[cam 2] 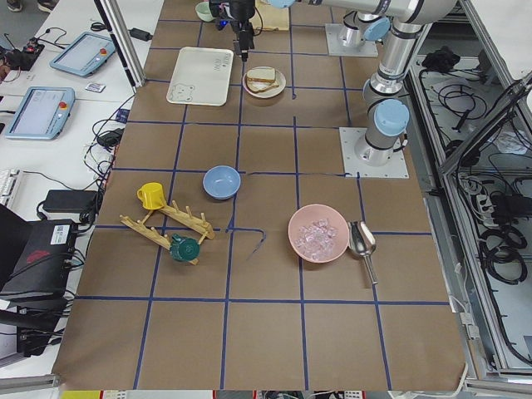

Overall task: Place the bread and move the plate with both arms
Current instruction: 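Lower the bread onto the egg toast and open the right gripper, then reach the left gripper to the plate rim while the right arm withdraws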

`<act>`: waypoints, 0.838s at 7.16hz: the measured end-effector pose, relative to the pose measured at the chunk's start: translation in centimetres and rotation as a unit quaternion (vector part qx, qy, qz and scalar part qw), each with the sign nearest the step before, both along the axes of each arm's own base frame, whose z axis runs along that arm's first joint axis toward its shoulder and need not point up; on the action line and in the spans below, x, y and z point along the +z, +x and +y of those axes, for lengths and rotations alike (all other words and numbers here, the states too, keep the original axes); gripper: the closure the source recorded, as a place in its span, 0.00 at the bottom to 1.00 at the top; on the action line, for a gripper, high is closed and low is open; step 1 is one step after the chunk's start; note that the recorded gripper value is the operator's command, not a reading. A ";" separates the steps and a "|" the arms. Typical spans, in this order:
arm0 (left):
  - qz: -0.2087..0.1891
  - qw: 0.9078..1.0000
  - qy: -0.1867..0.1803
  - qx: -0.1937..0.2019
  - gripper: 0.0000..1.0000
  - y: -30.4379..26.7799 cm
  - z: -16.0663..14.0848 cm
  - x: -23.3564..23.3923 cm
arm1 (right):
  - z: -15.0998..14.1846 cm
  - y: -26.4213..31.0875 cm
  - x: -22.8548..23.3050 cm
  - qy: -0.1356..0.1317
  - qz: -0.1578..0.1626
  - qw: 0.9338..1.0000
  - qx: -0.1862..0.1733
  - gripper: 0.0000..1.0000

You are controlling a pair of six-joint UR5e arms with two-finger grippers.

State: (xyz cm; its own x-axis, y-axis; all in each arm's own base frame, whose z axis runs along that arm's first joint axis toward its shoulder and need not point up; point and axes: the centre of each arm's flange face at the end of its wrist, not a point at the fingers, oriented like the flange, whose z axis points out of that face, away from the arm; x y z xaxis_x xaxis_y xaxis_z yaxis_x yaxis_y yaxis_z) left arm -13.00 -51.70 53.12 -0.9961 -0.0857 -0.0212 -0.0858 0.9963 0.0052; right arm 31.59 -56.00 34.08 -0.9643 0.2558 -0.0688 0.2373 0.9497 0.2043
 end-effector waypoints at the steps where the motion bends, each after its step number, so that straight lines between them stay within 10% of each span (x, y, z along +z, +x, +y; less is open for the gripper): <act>1: 0.000 1.000 0.004 -0.001 0.00 0.0 0.0 -0.3 | -0.2 -3.4 2.7 -0.029 -0.016 0.997 0.066 0.00; 3: -0.014 1.000 0.012 -0.002 0.00 0.1 0.2 -1.1 | 0.6 -9.5 5.9 -0.059 0.015 0.985 0.159 0.00; 6: -0.029 0.998 0.047 0.000 0.00 0.2 0.5 -5.7 | 3.7 -13.9 10.3 -0.061 0.043 0.980 0.186 0.00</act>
